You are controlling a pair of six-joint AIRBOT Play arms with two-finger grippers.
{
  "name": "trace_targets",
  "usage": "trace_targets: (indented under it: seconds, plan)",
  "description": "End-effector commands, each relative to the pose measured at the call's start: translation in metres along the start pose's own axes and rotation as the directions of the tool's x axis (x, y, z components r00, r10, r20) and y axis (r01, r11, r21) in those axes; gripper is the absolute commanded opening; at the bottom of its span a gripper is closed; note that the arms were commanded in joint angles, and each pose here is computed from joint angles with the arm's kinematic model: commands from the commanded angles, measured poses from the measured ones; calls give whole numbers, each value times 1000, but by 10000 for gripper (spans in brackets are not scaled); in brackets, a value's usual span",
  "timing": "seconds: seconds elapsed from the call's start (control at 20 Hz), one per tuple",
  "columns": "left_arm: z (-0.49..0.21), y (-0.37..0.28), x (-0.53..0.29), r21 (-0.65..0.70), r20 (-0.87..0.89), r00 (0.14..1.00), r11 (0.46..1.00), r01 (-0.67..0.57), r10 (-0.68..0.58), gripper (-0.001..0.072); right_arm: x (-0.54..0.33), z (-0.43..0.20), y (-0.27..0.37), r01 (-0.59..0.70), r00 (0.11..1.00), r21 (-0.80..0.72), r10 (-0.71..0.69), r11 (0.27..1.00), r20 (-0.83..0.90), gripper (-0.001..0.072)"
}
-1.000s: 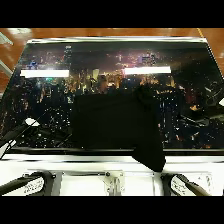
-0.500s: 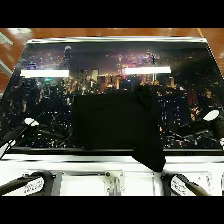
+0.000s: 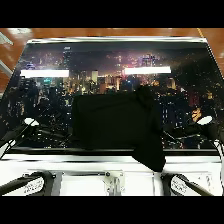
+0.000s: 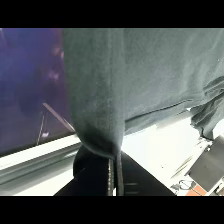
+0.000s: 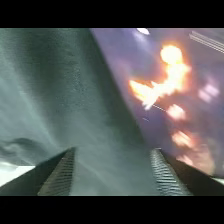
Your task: Fold the shirts.
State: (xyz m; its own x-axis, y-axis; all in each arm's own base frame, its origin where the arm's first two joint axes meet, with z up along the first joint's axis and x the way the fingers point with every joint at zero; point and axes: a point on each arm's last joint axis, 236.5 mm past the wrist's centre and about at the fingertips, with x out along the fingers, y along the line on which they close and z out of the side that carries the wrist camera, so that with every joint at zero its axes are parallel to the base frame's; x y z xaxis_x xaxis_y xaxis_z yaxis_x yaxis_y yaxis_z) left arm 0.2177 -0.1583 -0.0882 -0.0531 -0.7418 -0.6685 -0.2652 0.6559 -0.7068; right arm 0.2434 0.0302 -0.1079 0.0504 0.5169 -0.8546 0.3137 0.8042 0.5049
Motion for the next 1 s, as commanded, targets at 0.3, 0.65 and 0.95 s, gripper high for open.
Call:
trace_targets:
  seconds: [0.3, 0.65, 0.95]
  plan:
    - [-1, -1, 0, 3, -4, 1000, 1000, 3, -3, 38, 15, -1, -2, -33, 999, -19, 32, 999, -34, 517]
    - [31, -21, -21, 83, 98, 995, 996, -14, 5, 37, -2, 19, 65, -301, 953, -33, 302, 953, 30, 65]
    - [76, -186, -174, 480, 501, 846, 872, -95, -184, 37, -166, 63, 225, -710, 596, -358, 788, 606, 151, 63]
